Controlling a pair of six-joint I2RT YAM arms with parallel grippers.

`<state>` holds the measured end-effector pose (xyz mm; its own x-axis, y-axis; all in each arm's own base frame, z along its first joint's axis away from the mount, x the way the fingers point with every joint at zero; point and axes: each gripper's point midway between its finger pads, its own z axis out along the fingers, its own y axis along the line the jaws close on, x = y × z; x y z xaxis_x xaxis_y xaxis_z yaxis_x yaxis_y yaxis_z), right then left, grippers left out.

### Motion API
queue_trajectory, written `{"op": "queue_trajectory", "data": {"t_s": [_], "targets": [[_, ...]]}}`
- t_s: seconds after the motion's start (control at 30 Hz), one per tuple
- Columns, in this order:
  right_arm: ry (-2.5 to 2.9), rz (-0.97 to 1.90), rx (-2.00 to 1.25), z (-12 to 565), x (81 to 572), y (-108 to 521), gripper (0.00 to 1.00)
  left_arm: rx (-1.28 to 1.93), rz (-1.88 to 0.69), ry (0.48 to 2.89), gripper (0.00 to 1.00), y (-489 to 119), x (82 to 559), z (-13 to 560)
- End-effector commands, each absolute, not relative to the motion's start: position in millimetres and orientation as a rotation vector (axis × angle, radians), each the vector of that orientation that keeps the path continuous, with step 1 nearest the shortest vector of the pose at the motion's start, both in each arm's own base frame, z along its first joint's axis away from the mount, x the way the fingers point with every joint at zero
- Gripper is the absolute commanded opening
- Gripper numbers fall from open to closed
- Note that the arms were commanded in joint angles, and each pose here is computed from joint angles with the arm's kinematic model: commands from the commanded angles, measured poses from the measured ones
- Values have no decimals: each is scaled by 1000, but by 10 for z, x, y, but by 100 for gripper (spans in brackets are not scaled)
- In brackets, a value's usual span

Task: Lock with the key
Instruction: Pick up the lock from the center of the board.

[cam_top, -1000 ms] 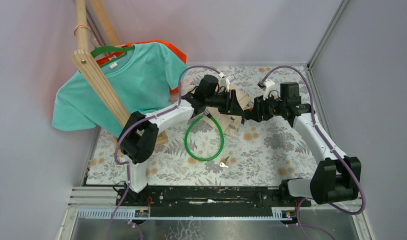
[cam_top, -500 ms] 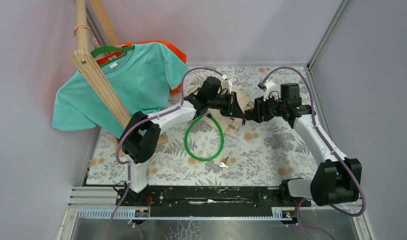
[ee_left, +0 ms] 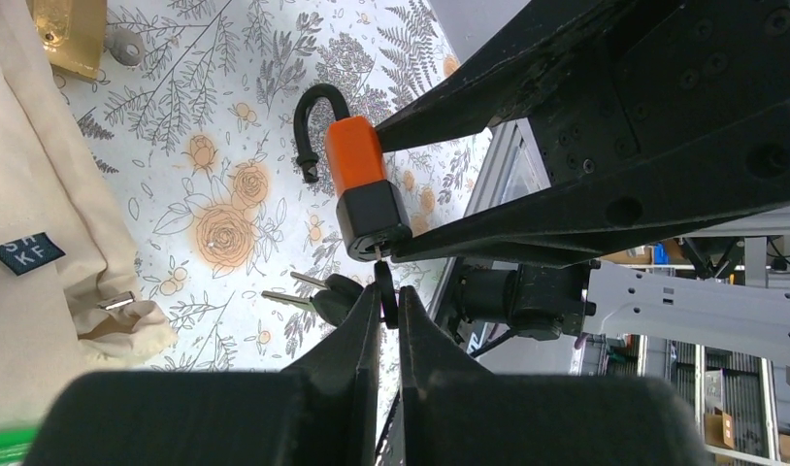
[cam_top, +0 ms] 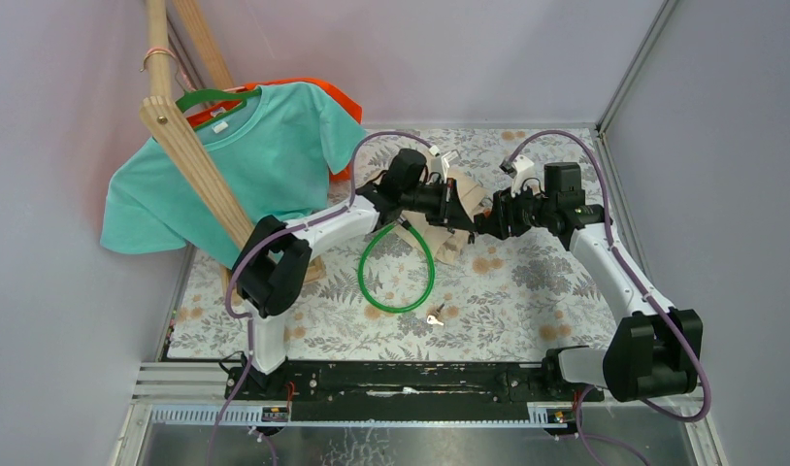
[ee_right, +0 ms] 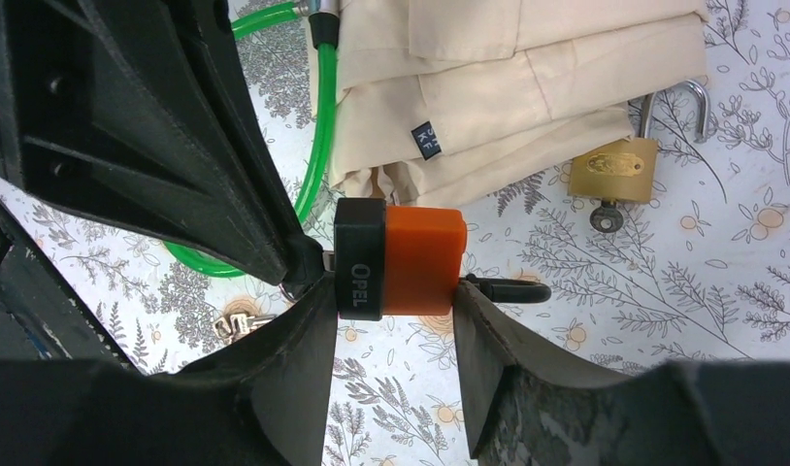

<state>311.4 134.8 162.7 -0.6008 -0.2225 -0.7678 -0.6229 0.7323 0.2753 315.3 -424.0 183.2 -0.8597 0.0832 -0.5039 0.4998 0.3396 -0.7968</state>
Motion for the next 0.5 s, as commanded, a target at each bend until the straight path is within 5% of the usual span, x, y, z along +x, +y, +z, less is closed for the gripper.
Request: {"op": "queue_trajectory", "data": {"t_s": [0.0, 0.23, 0.47], "targets": [[2050, 723, -706, 1943, 3098, 1455, 55, 644, -1565, 2041, 0, -4125, 3153, 2175], [1987, 789, -787, 2065, 2972, 1545, 79, 695, -1560, 1997, 0, -3972, 3127, 2245], [1930, 824, -934, 2090, 2803, 1589, 83, 773, -1642, 1953, 0, -3860, 2976, 2348]]}}
